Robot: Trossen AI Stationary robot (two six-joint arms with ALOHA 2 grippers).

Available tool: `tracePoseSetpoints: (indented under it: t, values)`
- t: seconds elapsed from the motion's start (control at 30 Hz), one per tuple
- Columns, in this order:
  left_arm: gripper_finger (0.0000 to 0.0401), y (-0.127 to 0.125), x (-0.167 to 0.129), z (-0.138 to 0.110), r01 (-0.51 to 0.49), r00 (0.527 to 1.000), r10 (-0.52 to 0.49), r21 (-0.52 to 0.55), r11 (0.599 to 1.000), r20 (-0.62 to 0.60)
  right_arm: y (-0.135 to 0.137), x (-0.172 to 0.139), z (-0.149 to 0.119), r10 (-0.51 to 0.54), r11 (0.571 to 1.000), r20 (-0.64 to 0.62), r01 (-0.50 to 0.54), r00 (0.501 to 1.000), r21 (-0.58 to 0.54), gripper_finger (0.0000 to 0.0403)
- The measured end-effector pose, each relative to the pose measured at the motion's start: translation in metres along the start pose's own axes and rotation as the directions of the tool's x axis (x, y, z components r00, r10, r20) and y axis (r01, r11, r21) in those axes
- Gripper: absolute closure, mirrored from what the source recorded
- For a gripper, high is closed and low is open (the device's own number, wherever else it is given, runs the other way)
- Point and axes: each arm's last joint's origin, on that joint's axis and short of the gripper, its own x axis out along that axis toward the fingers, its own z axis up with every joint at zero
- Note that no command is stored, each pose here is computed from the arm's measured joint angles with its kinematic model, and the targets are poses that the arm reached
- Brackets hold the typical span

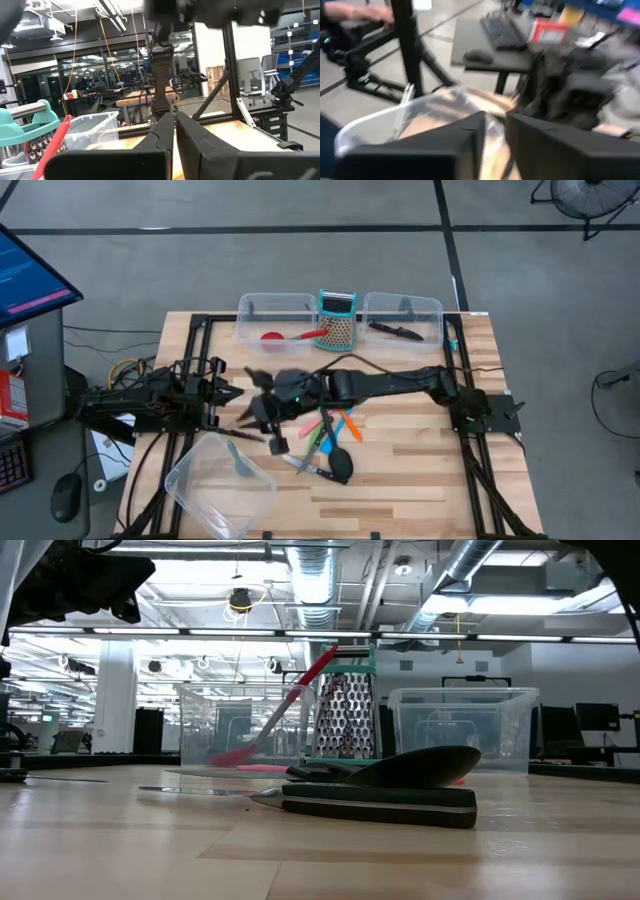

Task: Pick & Place Kitchen Items
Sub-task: Put the grey serving spoon into the bottom transparent bin, then put the black serving spoon into the bottom transparent bin

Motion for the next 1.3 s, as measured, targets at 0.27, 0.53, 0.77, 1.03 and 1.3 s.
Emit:
tracePoseSetpoints:
  t: [0.27,0.53,0.77,1.03,1.3]
  values:
    - [0.0398,0.0,0.0,0.0,0.0,1.0,0.0,0.0,1.0,0.002,0.023,0.049,-0.042,0.058,0.997,-0.049,-0.055,0.997,0.061,0.0396]
    - [0.0398,0.0,0.0,0.001,0.0,1.0,0.0,0.0,1.0,0.005,0.019,0.066,-0.054,0.064,0.994,0.008,-0.065,0.998,0.086,0.04]
    - [0.0398,0.0,0.0,0.001,0.0,1.0,0.0,0.001,1.0,0.007,0.008,0.063,-0.052,0.044,0.993,0.024,-0.046,0.999,0.105,0.0401]
    - [0.0398,0.0,0.0,0.001,-0.001,1.0,0.001,0.001,1.0,0.011,0.016,0.058,-0.05,0.035,0.993,-0.031,-0.031,0.999,0.118,0.0401]
    - [0.0398,-0.001,0.0,0.001,0.011,1.0,-0.011,-0.002,1.0,0.015,0.019,0.015,-0.035,-0.155,0.963,-0.268,0.206,0.951,0.172,0.0401]
